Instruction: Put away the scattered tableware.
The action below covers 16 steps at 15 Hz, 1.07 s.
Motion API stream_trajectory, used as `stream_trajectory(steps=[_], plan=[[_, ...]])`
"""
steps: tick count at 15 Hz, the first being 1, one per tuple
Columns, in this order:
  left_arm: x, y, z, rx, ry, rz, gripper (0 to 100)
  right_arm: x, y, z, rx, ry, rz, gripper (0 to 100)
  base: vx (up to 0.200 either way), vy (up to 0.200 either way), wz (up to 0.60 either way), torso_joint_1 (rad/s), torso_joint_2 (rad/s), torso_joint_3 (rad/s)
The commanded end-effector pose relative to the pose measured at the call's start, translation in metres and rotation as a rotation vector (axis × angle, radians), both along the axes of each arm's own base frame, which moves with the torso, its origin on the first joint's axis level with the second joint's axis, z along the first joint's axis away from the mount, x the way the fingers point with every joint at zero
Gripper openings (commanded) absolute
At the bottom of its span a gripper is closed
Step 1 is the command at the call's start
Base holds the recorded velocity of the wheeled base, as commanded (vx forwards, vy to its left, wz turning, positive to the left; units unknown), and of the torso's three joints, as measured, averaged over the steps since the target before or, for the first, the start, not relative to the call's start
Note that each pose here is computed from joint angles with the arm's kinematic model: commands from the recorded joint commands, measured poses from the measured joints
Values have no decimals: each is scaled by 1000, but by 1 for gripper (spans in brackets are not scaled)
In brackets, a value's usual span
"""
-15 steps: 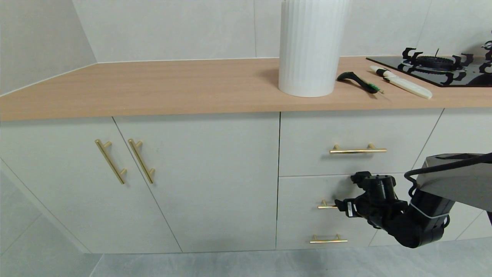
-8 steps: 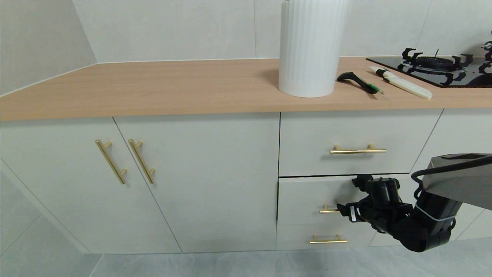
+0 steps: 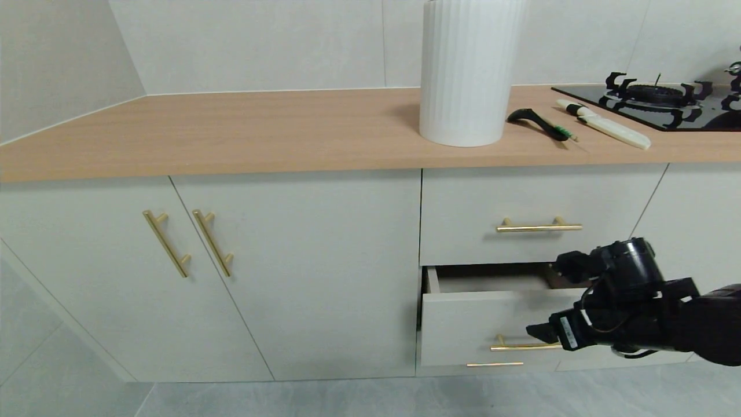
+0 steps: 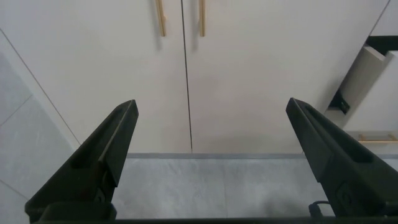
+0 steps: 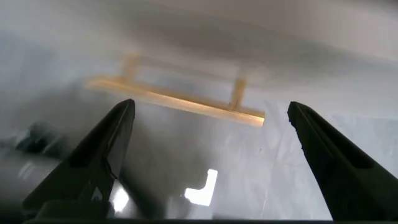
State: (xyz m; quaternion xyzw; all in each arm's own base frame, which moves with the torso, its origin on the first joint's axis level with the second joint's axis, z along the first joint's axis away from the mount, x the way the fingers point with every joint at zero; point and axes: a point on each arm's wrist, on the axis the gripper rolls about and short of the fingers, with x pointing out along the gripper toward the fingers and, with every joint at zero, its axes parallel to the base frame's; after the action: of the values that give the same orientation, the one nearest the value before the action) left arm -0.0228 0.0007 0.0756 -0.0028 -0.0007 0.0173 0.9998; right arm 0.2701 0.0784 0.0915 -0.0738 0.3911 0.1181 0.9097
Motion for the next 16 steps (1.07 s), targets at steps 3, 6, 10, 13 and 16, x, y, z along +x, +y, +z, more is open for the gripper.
stream_trajectory(steps=[3,6,10,13,16], plan=[[0,0,0,-1,0,1,100,-20,0,63,92,-209,37,100,0,0,0,0,0,0],[0,0,0,-1,0,1,100,-2,6,36,72,-191,5,100,0,0,0,0,0,0],[0,0,0,-1,0,1,100,27,13,-5,3,-197,-81,100,0,0,0,0,0,0],[0,0,0,-1,0,1,100,36,27,-21,31,-225,-117,100,0,0,0,0,0,0],[0,0,0,-1,0,1,100,34,27,-20,32,-227,-115,100,0,0,0,0,0,0]])
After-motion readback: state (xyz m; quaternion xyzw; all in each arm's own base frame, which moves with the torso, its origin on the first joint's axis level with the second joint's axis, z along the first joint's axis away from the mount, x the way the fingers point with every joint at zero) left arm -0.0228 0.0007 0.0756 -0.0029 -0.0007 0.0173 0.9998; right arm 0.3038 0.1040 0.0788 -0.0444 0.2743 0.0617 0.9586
